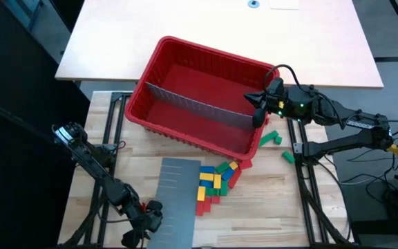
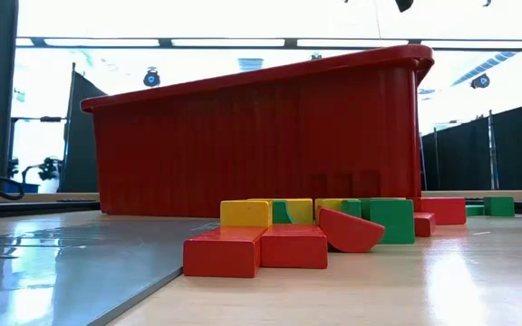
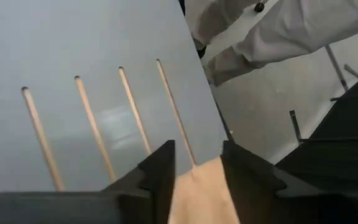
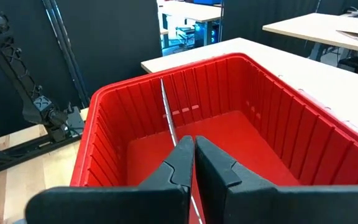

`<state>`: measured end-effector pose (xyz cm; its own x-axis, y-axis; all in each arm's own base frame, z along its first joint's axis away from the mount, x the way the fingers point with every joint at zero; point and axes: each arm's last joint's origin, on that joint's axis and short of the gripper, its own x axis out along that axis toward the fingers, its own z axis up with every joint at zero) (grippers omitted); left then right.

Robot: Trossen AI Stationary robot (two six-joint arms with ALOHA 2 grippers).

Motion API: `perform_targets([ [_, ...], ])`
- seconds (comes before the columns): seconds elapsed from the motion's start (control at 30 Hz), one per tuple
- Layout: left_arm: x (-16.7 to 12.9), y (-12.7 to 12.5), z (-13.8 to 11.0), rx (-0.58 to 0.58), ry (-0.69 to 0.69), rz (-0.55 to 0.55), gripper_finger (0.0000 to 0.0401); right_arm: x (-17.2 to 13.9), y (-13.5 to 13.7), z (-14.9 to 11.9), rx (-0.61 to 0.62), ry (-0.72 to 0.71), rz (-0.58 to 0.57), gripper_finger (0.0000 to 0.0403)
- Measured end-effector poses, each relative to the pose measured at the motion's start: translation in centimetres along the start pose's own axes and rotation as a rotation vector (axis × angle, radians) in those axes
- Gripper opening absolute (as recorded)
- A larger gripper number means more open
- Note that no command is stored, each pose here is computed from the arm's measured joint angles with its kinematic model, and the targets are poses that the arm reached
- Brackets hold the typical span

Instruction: Sort blocks

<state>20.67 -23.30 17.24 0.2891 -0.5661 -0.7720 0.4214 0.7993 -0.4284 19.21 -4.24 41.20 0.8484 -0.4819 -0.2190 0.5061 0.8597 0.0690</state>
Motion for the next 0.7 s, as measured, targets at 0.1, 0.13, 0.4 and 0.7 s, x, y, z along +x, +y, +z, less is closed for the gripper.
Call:
perform_targets([
  [0.1,0.4,0.0,0.1,-0.004,-0.012,-0.008,0.0182,0.0,0.0,0.0,-0.009,-0.001,0.000,0.0000],
  [0.13,0.5,0.0,0.1,-0.003,-0.014,-0.009,0.0195,0.0,0.0,0.0,-0.012,-0.001,0.000,0.0000],
  [0.4,1.7,0.5,-0.3,-0.013,0.026,0.015,0.0247,0.0,0.0,0.0,-0.021,-0.004,0.000,0.0000],
  [0.7,2.7,1.9,-1.3,-0.122,0.133,0.099,0.0230,-0.3,0.0,0.6,-0.031,-0.023,0.002,0.0000],
])
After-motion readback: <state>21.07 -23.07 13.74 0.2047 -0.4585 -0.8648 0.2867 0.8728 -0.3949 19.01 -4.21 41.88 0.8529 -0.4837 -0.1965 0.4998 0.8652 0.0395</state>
